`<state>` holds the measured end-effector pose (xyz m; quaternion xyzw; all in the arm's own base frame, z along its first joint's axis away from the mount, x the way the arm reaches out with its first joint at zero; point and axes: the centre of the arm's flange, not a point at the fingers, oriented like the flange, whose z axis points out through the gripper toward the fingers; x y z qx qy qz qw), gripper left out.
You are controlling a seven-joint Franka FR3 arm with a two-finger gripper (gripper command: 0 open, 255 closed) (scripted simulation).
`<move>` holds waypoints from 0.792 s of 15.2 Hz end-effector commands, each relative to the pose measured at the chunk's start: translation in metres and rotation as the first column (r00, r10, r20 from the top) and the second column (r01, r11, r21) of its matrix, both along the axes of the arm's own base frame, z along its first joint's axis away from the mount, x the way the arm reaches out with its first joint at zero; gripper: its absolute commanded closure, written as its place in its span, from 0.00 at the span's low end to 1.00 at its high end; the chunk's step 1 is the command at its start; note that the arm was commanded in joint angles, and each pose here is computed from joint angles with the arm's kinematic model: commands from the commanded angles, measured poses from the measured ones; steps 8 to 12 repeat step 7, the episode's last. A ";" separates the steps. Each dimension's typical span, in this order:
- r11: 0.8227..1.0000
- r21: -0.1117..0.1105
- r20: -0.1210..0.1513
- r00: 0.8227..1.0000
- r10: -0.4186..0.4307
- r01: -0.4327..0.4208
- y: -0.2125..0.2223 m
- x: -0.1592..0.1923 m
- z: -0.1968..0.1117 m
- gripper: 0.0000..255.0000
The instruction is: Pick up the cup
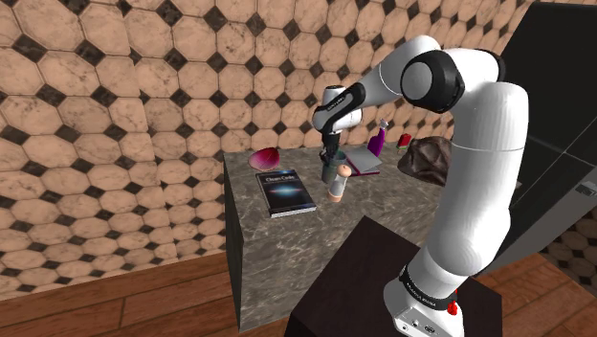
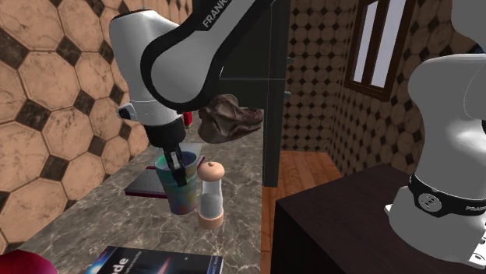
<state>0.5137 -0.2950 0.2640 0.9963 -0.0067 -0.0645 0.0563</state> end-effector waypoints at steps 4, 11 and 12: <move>1.000 0.000 0.000 1.000 0.000 0.000 0.000 0.000 0.026 1.00; 1.000 0.000 0.000 1.000 0.000 0.000 0.000 0.000 0.032 1.00; 1.000 0.000 0.000 1.000 0.000 0.000 0.000 0.000 0.032 1.00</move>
